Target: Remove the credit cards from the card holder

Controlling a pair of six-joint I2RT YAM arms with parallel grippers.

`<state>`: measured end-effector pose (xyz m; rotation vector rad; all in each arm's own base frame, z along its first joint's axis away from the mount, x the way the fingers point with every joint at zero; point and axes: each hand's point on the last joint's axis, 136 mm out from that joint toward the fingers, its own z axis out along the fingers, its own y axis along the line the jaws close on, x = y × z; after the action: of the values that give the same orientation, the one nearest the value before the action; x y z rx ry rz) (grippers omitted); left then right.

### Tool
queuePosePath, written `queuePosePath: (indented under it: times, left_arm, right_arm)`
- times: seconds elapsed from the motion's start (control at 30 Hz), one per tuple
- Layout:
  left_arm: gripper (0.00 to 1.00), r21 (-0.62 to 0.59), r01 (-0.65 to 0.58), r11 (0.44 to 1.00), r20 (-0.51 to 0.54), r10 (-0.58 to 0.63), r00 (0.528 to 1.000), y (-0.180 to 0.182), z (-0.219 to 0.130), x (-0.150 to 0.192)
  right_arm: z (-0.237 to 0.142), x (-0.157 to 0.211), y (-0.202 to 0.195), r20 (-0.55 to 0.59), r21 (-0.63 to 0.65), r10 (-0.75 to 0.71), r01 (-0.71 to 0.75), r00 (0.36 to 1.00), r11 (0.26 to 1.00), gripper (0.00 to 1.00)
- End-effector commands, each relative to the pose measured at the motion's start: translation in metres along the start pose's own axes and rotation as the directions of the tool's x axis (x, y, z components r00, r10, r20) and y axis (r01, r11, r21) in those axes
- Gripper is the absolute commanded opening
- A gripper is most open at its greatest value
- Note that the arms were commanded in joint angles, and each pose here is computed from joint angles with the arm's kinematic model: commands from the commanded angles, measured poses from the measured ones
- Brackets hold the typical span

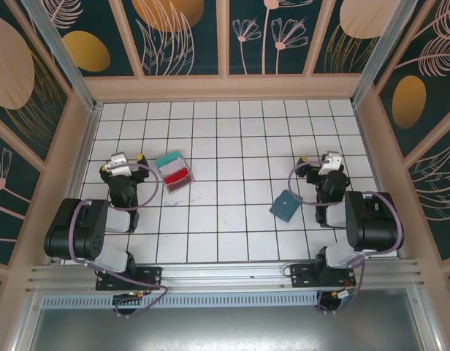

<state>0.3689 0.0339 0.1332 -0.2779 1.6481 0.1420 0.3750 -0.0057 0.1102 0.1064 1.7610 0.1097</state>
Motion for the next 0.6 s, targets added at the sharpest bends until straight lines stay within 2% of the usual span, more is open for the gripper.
queuePosePath:
  times: [0.0,0.57]
  left_arm:
    - [0.99,0.011,-0.002,1.0,0.027,0.002,1.0,-0.0001,-0.0006,-0.0057]
    - [0.99,0.014,-0.002,1.0,0.013,0.002,1.0,-0.0011,0.0014,-0.0037]
  right_arm:
    - [0.0014,-0.011,0.0019,0.039,-0.016,-0.019,0.02,0.999,1.0,0.99]
    - [0.0014,-0.0109,0.0012,0.039,-0.015,-0.016,0.016,0.999,1.0,0.99]
